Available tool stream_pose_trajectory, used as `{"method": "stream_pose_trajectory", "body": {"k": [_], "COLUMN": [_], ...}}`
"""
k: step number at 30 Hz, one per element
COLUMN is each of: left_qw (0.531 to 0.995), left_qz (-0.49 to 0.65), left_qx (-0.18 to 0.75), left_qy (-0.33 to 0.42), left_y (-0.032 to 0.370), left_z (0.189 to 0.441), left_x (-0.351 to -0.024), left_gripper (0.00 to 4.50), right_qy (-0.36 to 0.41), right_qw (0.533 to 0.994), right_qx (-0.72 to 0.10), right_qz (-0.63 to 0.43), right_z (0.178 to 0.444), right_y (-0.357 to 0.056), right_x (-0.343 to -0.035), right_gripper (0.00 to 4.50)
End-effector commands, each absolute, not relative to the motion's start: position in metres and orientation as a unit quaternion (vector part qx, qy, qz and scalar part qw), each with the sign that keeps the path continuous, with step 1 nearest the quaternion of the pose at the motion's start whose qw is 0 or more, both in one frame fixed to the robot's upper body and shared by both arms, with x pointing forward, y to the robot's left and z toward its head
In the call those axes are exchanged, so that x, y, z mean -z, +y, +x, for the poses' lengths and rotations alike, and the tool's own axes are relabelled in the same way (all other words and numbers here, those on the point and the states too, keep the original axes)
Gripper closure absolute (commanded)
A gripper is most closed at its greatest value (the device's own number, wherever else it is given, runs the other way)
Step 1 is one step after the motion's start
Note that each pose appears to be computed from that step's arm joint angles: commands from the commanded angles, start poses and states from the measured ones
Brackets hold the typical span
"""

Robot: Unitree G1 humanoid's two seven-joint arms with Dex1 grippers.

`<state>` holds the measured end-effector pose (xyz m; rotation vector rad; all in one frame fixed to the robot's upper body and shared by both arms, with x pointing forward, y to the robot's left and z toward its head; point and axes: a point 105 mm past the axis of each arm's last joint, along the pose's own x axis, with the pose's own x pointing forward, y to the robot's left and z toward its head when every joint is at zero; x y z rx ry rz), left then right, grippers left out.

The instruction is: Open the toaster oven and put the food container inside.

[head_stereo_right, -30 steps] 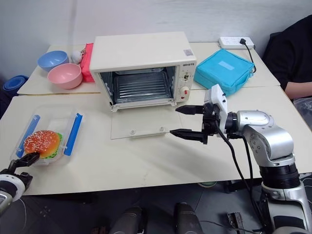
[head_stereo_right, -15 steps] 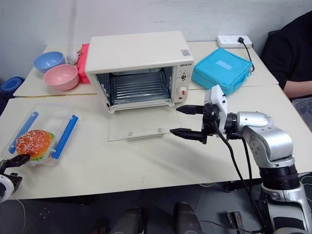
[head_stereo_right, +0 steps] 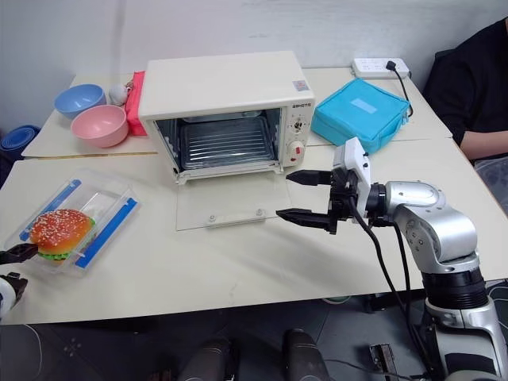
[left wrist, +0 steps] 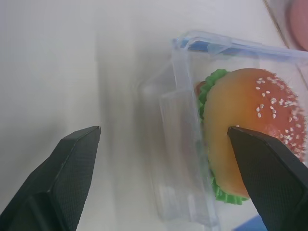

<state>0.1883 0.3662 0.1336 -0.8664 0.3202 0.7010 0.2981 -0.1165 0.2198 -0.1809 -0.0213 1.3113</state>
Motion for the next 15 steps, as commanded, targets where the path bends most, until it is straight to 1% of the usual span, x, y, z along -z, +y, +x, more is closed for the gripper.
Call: {"method": "stream_pose_trajectory", "body": {"k": [1, 3, 8, 15], "left_qw": [0.831, 0.828, 0.808, 0.808], "left_qz": [-0.4, -0.402, -0.405, -0.402], "left_qx": [-0.353, -0.355, -0.386, -0.383], "left_qy": [0.159, 0.162, 0.182, 0.195], "left_y": [0.374, 0.373, 0.376, 0.381], "left_z": [0.185, 0.187, 0.181, 0.194], "left_x": [-0.133, -0.133, -0.125, -0.127], "left_gripper": [0.01, 0.01, 0.01, 0.01], "right_qy": [-0.035, -0.037, -0.038, -0.04], "right_qw": [0.787, 0.79, 0.795, 0.796], "right_qx": [-0.609, -0.606, -0.6, -0.598], "right_qz": [-0.088, -0.087, -0.085, -0.084], "right_z": [0.294, 0.295, 0.296, 0.294], "right_y": [-0.116, -0.117, -0.118, -0.117], "right_x": [-0.229, -0.229, -0.228, -0.227], "right_gripper": [0.0, 0.0, 0.0, 0.0]}}
